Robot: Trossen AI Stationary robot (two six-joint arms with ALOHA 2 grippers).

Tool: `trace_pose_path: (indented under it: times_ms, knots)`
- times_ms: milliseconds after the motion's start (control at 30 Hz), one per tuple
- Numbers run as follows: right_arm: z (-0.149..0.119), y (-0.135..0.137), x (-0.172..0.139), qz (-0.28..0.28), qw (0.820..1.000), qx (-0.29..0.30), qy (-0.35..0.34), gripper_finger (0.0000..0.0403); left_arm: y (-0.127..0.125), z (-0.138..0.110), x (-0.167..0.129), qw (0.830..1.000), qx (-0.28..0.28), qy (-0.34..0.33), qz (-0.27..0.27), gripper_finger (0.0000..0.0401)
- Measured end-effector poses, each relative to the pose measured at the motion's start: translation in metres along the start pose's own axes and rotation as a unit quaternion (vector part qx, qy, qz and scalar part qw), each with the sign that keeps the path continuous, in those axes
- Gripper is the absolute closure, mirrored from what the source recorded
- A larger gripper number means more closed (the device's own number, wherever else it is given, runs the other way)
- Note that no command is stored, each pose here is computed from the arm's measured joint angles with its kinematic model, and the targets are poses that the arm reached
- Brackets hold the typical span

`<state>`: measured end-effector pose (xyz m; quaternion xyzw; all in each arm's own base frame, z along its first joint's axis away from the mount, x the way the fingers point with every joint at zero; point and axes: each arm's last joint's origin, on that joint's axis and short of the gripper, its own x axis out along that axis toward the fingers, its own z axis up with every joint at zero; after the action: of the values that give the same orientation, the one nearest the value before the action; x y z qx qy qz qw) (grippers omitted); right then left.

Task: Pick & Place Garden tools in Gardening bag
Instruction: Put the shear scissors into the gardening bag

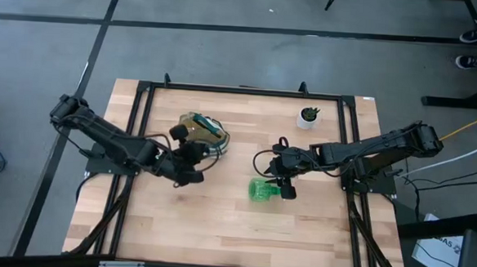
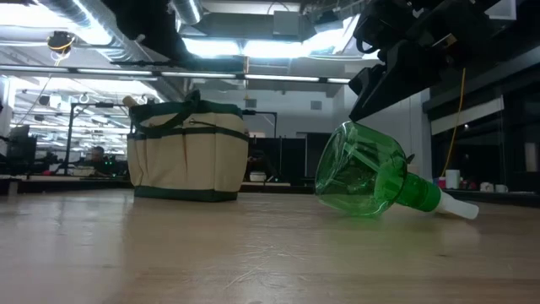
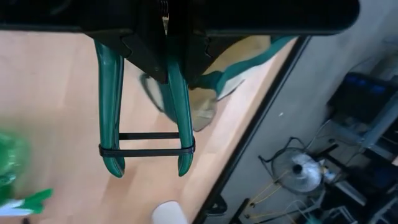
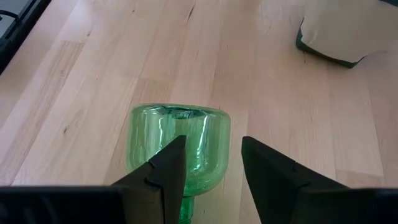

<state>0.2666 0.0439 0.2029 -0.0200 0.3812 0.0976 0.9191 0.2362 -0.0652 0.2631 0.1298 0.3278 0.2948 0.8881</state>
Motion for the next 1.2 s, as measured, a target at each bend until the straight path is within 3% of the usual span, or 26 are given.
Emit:
trace_pose_path:
  times_ms: [200,467,733,1200]
  knots:
    - [0.000,0.000,0.000,0.000,1.000,0.000,0.000,0.0245,0.010,0.002,0.010,0.999,0.034,0.011,0.030,0.0369]
    - [0.000,0.000,0.000,0.000,1.000,0.000,0.000,0.0245,0.024,0.004,0.022,0.985,0.144,0.029,0.094,0.0369]
    - [0.000,0.000,0.000,0.000,1.000,0.000,0.000,0.0245,0.037,-0.001,0.033,0.967,0.223,0.076,0.093,0.0366]
    - [0.000,0.000,0.000,0.000,1.000,0.000,0.000,0.0245,0.042,-0.013,0.036,0.964,0.223,0.136,0.041,0.0369]
